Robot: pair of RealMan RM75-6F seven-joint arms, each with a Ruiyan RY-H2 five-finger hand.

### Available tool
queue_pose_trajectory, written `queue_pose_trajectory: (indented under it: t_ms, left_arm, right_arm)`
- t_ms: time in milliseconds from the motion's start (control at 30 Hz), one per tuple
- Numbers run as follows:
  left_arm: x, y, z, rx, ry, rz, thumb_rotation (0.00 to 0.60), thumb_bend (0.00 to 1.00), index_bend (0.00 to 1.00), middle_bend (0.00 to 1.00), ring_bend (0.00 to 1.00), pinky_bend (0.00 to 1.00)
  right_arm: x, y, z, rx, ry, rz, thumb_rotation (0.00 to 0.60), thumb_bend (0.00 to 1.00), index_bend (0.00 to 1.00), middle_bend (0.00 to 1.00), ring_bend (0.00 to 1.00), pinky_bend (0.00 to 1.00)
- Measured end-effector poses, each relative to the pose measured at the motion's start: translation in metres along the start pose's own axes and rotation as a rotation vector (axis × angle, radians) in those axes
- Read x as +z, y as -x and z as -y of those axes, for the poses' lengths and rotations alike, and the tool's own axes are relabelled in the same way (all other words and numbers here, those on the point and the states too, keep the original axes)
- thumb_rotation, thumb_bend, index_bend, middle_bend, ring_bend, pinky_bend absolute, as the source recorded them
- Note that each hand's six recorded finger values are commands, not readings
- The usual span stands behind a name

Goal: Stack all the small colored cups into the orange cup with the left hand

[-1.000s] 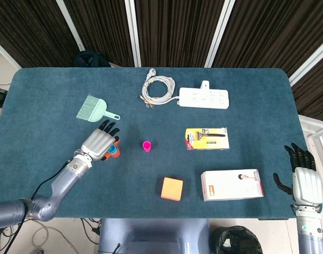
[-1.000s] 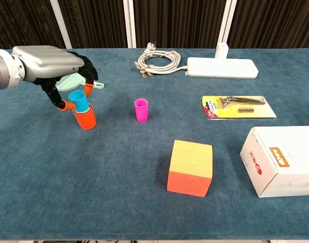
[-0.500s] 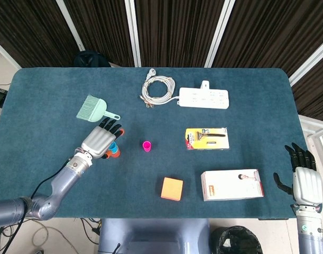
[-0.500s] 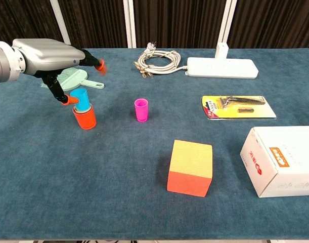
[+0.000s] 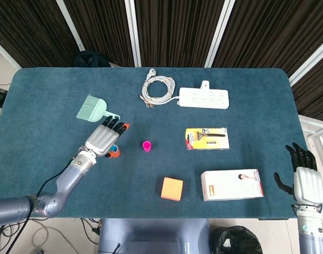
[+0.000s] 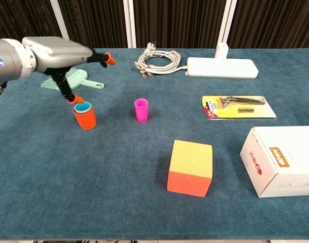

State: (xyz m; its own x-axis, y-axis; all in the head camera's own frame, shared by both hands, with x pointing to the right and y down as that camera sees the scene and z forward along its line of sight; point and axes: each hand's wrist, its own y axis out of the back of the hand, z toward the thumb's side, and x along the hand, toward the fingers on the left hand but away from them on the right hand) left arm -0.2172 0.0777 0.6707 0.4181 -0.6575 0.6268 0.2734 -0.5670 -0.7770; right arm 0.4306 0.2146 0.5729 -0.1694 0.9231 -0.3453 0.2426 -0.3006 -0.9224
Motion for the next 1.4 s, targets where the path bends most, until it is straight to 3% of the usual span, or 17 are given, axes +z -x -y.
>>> queue_pose_trajectory:
  t_ms: [200,633,900,1267,1400]
  left_arm:
    - [0.022,-0.023,-0.016,0.059,0.029,0.026,0.600,0.19,0.11,0.10,0.00,0.00]
    - [0.073,-0.058,-0.004,-0.024,0.000,0.091,0.600,0.16,0.25,0.11,0.00,0.00]
    - [0.078,-0.065,0.006,-0.039,-0.013,0.076,0.600,0.26,0.37,0.15,0.00,0.00]
    - [0.084,-0.075,0.014,-0.041,-0.025,0.062,0.600,0.27,0.39,0.16,0.00,0.00]
    - [0.087,-0.077,0.016,-0.043,-0.026,0.066,0.600,0.29,0.44,0.18,0.00,0.00]
  right_arm:
    - [-0.002,0.001,-0.001,-0.004,0.000,0.008,0.600,0.40,0.13,0.07,0.09,0.05]
    - [-0.005,0.002,-0.002,-0.005,0.008,0.012,0.600,0.40,0.13,0.07,0.09,0.05]
    - [-0.004,0.002,-0.001,-0.002,0.011,0.012,0.600,0.40,0.13,0.07,0.09,0.05]
    - [-0.006,0.002,0.000,0.003,0.011,0.015,0.600,0.40,0.13,0.07,0.09,0.05]
    - [-0.006,0.003,0.000,0.001,0.011,0.016,0.600,0.40,0.13,0.07,0.09,0.05]
